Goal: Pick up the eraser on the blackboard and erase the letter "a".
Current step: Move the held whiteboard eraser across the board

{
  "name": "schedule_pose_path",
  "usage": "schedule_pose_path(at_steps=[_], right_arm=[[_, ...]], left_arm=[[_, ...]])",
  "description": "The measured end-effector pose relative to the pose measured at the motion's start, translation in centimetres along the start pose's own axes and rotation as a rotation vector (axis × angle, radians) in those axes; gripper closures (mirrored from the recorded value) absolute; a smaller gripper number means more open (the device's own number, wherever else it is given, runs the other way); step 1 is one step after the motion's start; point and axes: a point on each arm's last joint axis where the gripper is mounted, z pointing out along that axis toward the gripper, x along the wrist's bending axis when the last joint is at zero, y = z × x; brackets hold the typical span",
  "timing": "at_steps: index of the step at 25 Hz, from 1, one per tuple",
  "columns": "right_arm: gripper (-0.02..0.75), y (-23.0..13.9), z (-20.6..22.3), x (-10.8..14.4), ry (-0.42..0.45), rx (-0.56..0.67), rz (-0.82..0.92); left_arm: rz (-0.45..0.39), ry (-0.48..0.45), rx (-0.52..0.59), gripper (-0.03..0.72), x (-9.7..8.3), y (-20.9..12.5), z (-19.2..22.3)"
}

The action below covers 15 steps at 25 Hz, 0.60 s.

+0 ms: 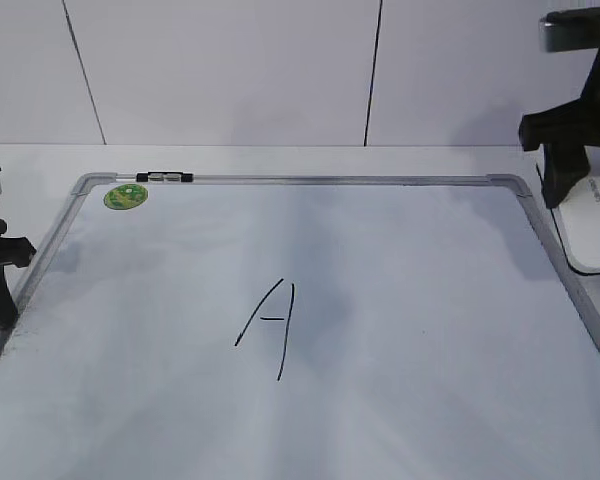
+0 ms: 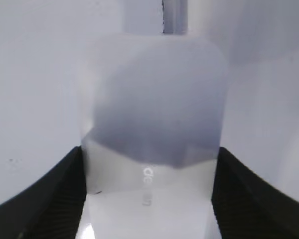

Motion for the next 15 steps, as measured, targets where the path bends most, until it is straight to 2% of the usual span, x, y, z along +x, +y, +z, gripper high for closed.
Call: schedule_pose_path(at_steps=[9, 15], right_arm=[[0.213, 0.2, 2.7, 1.0, 0.026, 0.080, -0.015], [0.213, 0.5, 4.3, 0.1, 0.068, 0.133, 0.022]], left_arm=[[-0.001, -0.001, -0.001, 0.655, 0.0, 0.0, 0.0], [-0.004, -0.004, -0.002, 0.655, 0.0, 0.0, 0.0]])
